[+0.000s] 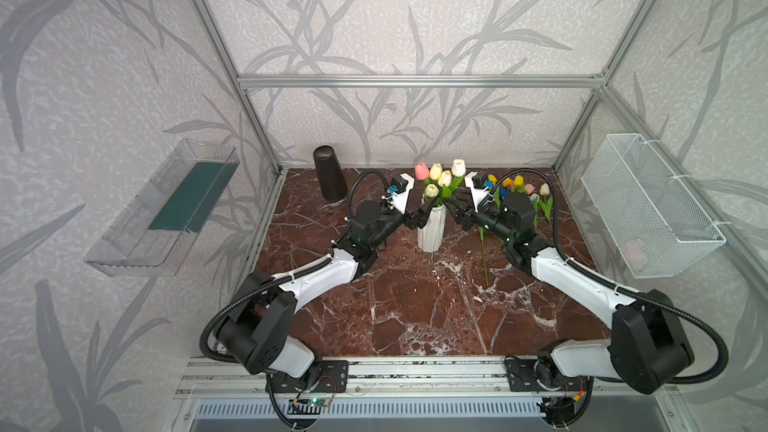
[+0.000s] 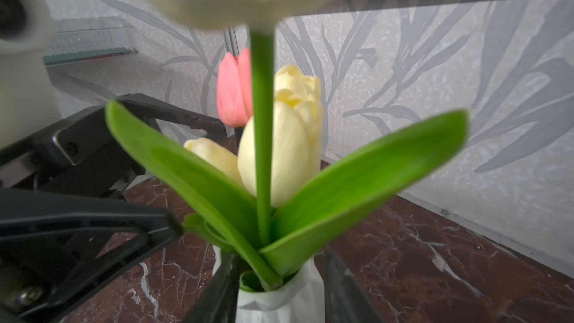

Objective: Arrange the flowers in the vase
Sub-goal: 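Lower the white tulip stem into the vase and open the right gripper, then move the right gripper back to the tulip pile while the left gripper withdraws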

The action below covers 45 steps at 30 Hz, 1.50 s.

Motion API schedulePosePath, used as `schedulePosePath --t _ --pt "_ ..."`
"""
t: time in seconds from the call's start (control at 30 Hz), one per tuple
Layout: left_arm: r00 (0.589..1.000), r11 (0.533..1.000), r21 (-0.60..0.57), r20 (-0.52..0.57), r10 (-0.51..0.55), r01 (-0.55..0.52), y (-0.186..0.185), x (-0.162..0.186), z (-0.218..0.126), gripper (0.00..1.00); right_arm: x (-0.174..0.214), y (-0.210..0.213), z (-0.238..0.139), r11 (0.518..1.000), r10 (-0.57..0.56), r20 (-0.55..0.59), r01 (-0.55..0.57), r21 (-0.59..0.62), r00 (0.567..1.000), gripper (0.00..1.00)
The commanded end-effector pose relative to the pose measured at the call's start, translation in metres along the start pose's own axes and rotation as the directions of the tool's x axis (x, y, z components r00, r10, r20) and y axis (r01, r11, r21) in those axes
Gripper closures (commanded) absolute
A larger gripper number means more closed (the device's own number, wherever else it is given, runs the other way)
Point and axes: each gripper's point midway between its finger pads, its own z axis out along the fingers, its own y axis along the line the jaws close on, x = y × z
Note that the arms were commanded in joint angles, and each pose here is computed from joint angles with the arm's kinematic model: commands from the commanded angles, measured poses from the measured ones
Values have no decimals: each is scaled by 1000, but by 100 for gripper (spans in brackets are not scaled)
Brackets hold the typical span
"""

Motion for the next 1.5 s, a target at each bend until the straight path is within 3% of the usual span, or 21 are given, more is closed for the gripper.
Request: schedulePosePath --t 0.0,0.1,0.23,0.4,0.47,0.57,0.7,0.83,1.13,1.27,1.47 --pt "997 1000 -12 69 23 -22 0 -23 -16 10 -14 4 -8 999 -33 -15 33 12 999 49" --pt "996 999 -29 84 27 -25 0 -30 -29 9 -16 10 -22 999 -45 -21 46 13 999 40" --pt "990 998 2 127 54 -55 -11 -46 -53 8 -26 8 -54 996 -14 -1 14 87 1000 38" --pt "995 997 22 64 75 -77 -21 -33 -74 8 12 -29 -77 950 143 -172 -86 301 975 40" --pt "996 993 68 23 90 -92 -31 -13 -80 8 51 -60 -87 885 271 -258 -135 445 927 41" --pt "996 991 114 -38 80 -76 -42 22 -87 8 115 -98 -100 784 478 -372 -194 590 796 48" --pt "996 987 153 -69 53 -42 -52 55 -93 8 165 -117 -98 743 593 -491 -197 640 638 65" --pt "994 987 160 -105 43 -25 -53 76 -88 8 201 -126 -88 724 646 -568 -174 667 509 64" --pt "997 988 155 -82 9 3 -51 86 -80 8 246 -139 -59 707 677 -599 -150 691 428 56" --pt "997 988 154 -78 7 5 -51 85 -80 8 259 -142 -60 682 702 -592 -135 718 397 64" --pt "998 993 119 -57 12 -5 -45 78 -81 7 268 -138 -59 676 711 -607 -105 730 354 89"
